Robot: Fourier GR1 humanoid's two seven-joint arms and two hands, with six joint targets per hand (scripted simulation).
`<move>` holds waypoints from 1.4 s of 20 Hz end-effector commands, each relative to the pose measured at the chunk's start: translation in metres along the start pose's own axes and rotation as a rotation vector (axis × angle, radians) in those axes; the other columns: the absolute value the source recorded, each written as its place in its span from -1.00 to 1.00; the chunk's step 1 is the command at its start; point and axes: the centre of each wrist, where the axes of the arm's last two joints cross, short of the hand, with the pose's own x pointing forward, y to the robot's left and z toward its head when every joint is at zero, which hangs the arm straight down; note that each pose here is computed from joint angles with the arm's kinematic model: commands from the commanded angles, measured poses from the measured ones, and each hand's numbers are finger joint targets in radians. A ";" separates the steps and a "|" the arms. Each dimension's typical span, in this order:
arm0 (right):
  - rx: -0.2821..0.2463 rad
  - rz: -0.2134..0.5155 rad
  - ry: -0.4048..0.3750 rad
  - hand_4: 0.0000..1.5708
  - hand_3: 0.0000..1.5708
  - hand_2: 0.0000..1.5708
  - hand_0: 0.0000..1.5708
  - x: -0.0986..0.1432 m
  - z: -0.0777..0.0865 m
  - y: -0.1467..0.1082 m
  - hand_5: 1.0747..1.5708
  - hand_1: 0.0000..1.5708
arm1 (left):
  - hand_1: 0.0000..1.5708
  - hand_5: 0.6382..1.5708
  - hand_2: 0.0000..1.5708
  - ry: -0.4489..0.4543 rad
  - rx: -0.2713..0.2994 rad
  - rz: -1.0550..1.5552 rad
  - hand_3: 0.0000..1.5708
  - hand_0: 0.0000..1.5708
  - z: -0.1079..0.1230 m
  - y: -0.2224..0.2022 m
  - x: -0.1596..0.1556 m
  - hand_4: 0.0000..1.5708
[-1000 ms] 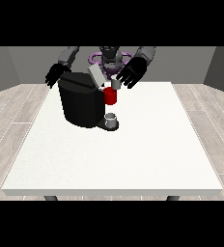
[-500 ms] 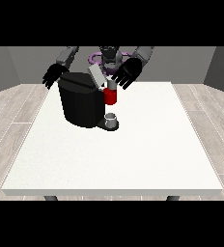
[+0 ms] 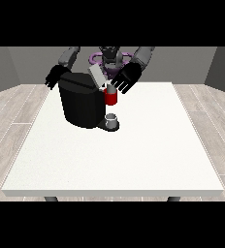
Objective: Insert the coffee pod into the coffee machine and close the lid
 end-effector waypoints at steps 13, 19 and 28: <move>-0.027 -0.003 0.015 -0.49 -1.00 -1.00 -1.00 0.009 -0.009 -0.006 1.00 -1.00 | 0.52 1.00 0.58 0.031 -0.069 0.011 0.45 0.52 -0.001 -0.035 0.002 -0.41; 0.005 0.008 -0.027 -0.44 -1.00 -1.00 -1.00 0.011 -0.017 -0.021 1.00 -1.00 | 0.44 1.00 0.49 0.011 -0.039 -0.005 0.27 0.44 -0.008 -0.011 0.017 -0.42; -0.034 0.025 -0.002 -0.41 -1.00 -1.00 -1.00 -0.009 -0.002 -0.008 1.00 -1.00 | 0.37 1.00 0.43 0.010 -0.051 -0.050 0.23 0.37 -0.003 -0.018 0.007 -0.54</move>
